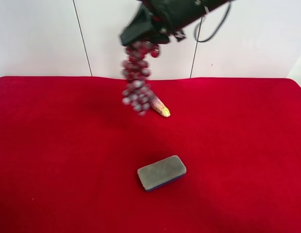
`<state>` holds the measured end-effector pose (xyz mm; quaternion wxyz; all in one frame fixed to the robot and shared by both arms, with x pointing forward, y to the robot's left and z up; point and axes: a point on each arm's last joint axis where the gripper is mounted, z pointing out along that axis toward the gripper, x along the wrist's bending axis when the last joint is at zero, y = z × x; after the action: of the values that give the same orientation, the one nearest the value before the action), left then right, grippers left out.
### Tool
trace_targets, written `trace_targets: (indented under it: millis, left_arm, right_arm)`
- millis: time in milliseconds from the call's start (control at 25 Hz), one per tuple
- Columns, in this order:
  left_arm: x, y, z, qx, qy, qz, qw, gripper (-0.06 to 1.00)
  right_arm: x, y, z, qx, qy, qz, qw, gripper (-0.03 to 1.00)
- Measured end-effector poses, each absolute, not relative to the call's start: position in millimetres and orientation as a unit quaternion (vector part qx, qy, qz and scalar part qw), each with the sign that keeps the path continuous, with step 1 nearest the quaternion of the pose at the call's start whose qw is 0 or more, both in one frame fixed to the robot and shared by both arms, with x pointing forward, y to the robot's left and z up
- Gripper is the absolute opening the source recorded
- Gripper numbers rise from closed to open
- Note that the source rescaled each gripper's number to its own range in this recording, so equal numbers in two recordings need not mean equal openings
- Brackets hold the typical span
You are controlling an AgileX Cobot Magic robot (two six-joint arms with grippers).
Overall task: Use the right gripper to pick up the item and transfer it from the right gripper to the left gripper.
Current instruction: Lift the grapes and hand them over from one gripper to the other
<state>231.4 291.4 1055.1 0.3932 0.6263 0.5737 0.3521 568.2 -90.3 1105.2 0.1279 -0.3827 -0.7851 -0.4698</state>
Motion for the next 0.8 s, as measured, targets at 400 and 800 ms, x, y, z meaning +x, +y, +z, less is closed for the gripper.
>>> trace_targets:
  millis: [400,800]
  left_arm:
    - [231.4,291.4,1055.1,0.626,0.574,0.352,0.393,1.00]
    - [231.4,291.4,1055.1,0.626,0.574,0.352,0.393,1.00]
  right_arm:
    - [543.8,-39.3,1133.6,-0.302,-0.802,-0.495,0.143,0.02]
    - [544.5,-39.4,1130.5,-0.310,-0.806,-0.484,0.141,0.01]
